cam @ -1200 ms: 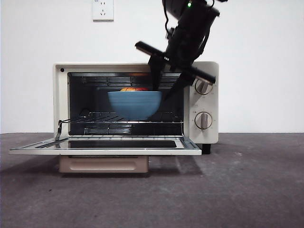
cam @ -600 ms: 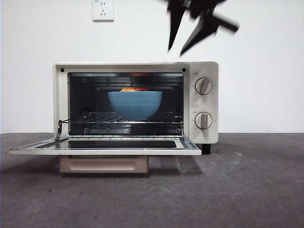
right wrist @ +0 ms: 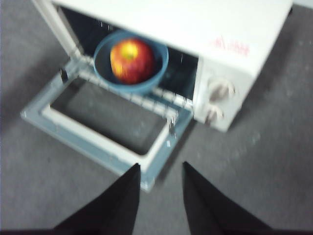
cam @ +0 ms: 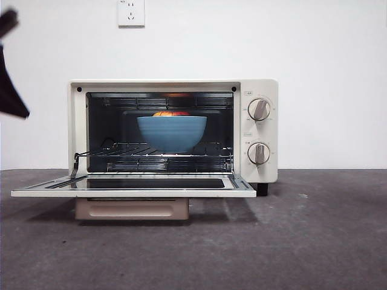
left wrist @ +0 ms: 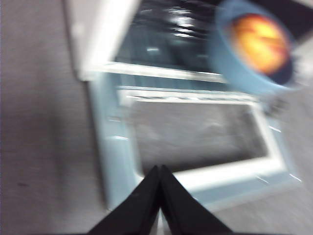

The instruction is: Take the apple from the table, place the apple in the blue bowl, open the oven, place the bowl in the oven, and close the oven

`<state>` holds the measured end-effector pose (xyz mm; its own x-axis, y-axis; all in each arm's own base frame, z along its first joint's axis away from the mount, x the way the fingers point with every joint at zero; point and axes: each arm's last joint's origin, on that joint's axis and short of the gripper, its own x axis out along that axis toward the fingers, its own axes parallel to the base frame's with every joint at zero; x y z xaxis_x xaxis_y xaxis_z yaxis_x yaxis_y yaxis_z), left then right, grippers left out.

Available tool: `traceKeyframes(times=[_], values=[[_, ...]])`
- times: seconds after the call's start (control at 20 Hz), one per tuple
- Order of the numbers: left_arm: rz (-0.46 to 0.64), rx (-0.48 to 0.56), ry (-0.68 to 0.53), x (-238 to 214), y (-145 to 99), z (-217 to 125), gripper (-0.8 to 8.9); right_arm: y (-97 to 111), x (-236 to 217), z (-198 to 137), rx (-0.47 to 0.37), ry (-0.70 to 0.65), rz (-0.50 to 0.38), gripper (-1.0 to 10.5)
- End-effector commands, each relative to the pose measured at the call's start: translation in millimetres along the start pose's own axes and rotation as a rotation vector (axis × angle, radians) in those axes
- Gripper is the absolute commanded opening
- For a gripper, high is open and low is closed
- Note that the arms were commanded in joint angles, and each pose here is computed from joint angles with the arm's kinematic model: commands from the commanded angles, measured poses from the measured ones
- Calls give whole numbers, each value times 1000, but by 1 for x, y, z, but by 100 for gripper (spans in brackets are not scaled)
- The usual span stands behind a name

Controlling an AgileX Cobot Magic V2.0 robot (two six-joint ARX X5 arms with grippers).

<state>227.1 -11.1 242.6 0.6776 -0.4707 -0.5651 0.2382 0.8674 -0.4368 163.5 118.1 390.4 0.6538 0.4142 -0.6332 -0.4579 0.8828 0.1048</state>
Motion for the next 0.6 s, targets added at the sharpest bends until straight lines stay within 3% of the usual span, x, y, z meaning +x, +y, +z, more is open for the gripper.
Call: traceKeyframes(times=[0.05, 0.35, 0.6], values=[[7, -24, 29, 18, 11, 0, 6, -4, -5, -25, -16, -2, 4, 138], [27, -66, 93, 61, 39, -7, 6, -16, -22, -84, 31, -25, 9, 138], [58, -85, 128, 83, 54, -15, 6, -20, -40, -101, 77, -83, 23, 138]])
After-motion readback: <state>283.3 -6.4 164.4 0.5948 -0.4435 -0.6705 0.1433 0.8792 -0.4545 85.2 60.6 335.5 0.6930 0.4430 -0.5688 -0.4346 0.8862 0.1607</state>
